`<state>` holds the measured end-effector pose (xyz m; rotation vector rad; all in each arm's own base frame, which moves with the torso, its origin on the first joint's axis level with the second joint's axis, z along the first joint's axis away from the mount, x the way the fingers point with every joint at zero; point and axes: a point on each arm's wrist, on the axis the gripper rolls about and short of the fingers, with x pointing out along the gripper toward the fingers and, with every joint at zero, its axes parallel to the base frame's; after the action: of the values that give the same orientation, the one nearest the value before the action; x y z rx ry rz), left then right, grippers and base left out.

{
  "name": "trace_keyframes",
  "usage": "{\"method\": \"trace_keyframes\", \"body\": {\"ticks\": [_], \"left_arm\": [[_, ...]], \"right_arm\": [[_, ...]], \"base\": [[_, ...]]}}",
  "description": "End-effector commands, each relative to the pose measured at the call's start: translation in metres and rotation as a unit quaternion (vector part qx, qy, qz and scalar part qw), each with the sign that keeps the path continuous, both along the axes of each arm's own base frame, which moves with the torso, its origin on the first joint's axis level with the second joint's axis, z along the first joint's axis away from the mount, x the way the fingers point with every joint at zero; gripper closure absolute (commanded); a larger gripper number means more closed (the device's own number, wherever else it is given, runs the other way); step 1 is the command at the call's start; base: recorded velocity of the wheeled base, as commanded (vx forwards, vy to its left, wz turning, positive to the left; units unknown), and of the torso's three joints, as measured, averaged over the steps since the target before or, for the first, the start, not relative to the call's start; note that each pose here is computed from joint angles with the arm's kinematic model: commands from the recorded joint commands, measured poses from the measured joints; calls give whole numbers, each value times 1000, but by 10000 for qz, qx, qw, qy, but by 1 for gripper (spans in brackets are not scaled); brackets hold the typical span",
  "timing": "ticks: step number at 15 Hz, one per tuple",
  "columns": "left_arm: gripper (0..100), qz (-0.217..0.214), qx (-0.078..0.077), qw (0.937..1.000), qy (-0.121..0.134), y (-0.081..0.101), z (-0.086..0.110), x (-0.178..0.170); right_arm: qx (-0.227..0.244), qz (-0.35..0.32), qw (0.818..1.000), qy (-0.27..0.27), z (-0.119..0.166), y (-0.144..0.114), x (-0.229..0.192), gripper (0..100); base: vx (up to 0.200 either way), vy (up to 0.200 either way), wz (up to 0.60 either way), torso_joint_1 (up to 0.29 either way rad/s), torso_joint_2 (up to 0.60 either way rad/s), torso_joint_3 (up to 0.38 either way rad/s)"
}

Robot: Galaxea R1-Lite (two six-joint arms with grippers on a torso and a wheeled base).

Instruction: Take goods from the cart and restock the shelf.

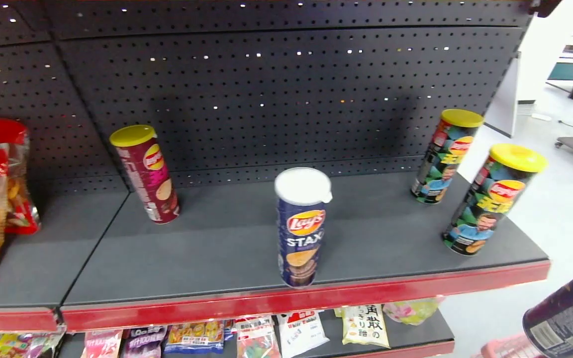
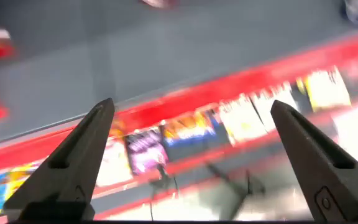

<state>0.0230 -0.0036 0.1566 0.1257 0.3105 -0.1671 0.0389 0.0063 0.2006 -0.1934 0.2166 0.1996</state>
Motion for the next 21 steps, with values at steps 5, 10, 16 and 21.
{"method": "trace_keyframes", "body": {"ticks": [5,10,16,21], "left_arm": [[0,9,-172,9965,-812,6,-4,-29],[0,276,-132,9950,-952,10,-20,-43],[0,247,-330,9929,-1116,12,-37,-51],[0,248,-336,9930,-1108,12,-39,-51]], "right_arm": [[108,570,9983,88,15,5,18,100],[174,1464,9886,299,52,34,103,100],[223,1951,9802,252,43,74,203,100],[253,2043,9785,103,39,95,267,100]], "base": [[0,0,0,0,0,0],[0,0,0,0,0,0],[0,0,0,0,0,0],[0,0,0,0,0,0]]}}
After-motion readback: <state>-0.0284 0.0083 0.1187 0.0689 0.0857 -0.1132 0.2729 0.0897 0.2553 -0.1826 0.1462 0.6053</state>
